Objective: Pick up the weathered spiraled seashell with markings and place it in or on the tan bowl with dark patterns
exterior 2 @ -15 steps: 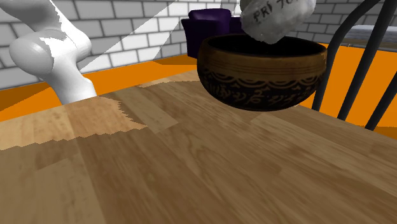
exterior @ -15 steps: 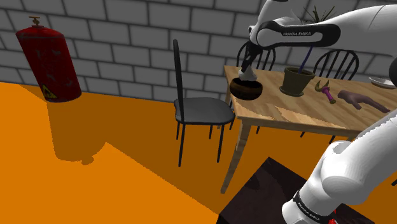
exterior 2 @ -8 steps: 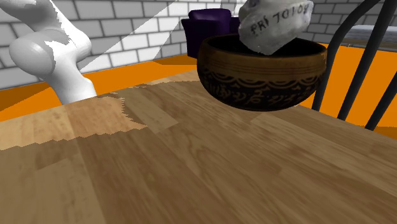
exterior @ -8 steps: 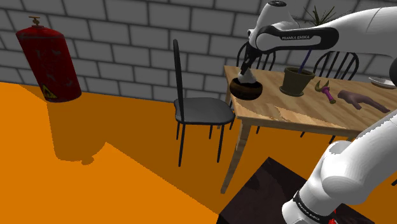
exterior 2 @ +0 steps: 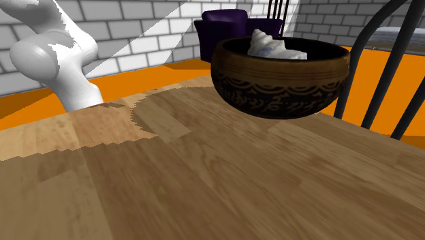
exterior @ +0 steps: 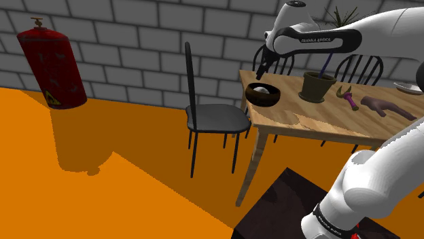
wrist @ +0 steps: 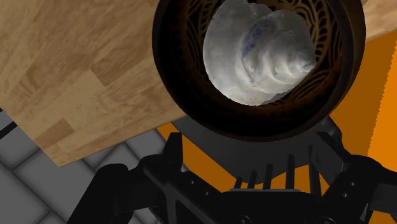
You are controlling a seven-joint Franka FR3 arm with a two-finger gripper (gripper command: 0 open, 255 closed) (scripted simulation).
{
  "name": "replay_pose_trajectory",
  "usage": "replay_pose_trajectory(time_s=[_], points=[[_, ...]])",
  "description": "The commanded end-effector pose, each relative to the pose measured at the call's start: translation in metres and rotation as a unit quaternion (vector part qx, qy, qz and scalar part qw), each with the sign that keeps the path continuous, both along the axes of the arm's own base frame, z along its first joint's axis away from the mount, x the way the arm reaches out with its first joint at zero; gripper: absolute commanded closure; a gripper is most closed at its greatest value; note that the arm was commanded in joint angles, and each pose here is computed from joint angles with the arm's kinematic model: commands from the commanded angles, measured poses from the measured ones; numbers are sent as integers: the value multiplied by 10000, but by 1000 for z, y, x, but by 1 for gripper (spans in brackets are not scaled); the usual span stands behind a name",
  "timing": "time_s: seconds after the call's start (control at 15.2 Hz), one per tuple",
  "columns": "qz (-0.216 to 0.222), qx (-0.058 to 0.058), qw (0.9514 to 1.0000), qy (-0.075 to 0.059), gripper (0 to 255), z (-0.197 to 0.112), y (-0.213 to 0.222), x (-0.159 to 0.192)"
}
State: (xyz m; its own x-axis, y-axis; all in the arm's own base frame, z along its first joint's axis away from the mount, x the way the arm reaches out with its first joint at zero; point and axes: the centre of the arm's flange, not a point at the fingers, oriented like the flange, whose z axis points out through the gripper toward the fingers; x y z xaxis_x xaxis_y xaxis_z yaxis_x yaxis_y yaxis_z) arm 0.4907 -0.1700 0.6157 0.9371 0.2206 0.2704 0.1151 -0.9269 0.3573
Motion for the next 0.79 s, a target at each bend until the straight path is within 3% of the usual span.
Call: replay_pose_trajectory(time_s=[0.0, 0.26, 0.73], points=[[0, 0, 10000, 0, 0, 0, 0, 0], [0, 0, 10000, 0, 0, 45, 15, -16], [0, 0, 10000, 0, 0, 45, 15, -16]])
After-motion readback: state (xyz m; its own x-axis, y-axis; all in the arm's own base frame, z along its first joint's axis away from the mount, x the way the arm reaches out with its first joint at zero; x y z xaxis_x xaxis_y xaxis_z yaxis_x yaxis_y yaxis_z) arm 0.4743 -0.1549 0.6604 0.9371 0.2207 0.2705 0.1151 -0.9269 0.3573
